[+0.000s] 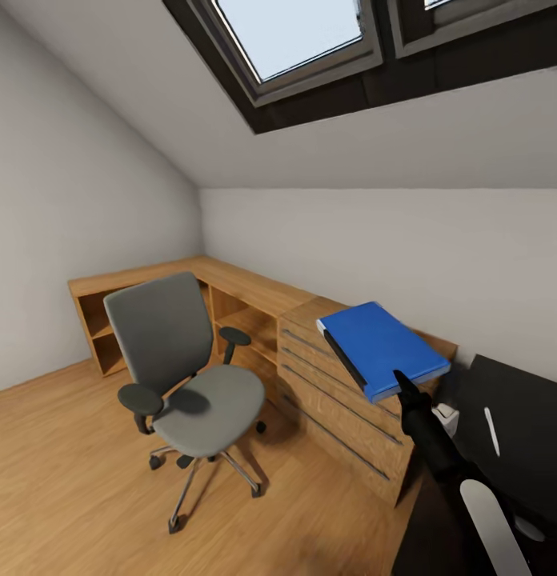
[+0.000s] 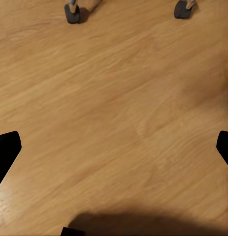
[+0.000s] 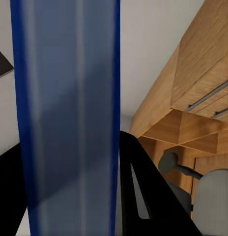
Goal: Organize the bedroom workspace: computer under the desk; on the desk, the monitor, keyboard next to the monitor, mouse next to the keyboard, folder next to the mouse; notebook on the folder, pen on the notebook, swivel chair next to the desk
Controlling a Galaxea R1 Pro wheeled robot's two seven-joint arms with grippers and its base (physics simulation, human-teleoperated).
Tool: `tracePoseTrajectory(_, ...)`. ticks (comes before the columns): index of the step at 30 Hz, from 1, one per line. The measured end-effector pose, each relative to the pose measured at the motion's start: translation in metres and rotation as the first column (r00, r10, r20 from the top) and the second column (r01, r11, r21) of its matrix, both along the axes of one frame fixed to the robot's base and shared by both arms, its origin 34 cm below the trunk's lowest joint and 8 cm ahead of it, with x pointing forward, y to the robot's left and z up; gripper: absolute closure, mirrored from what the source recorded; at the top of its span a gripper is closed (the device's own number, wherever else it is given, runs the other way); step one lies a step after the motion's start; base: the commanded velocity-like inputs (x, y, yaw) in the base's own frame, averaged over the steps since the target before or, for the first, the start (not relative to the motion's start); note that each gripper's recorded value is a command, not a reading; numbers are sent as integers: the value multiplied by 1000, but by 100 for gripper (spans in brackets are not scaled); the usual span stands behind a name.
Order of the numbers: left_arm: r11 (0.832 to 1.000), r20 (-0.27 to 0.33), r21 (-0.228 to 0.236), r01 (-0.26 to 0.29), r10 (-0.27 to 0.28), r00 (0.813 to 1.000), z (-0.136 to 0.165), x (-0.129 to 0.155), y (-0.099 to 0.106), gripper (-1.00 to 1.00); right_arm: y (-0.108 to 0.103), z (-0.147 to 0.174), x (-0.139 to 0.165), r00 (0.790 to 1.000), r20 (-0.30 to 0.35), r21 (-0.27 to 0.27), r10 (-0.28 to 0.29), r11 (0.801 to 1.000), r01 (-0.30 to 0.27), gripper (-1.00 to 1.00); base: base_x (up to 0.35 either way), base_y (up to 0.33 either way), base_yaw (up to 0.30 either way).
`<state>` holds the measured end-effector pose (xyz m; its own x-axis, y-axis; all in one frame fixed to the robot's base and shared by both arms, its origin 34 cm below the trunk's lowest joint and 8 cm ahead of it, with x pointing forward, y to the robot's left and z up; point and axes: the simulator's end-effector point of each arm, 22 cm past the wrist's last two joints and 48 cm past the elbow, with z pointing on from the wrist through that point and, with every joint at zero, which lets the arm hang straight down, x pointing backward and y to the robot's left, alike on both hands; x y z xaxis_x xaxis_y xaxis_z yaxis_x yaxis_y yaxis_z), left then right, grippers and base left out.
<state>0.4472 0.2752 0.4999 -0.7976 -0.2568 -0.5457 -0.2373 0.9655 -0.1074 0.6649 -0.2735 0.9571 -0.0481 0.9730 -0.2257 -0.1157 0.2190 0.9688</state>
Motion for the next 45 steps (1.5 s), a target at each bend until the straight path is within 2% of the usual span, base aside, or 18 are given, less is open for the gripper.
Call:
tracePoseTrajectory(15,1000,-1,2,1,-1,1000,26,1,1,-100,-6,25,1,1000,-3,1,-13,1000,13,100,0,0,-250)
tracePoseTrajectory(24,1000,-1,4,3,-3,1000,41,1,2,-100,-7,39,2,1000,-8,0,-14,1000,14,100,0,0,-23)
tracePoseTrajectory(27,1000,-1,5,5,-5,1000,45,1,2,-100,-18,43,1,999,-8,7,-39,999,39,100,0,0,0)
tracePoseTrajectory(39,1000,0,5,5,-5,1000,64,1,2,-100,-22,61,0,999,-11,13,-50,999,51,100,0,0,0)
tracePoseTrajectory(45,1000,-4,5,5,-5,1000,72,0,2,-100,-39,62,-1,995,-43,13,-88,996,88,100,0,0,-121)
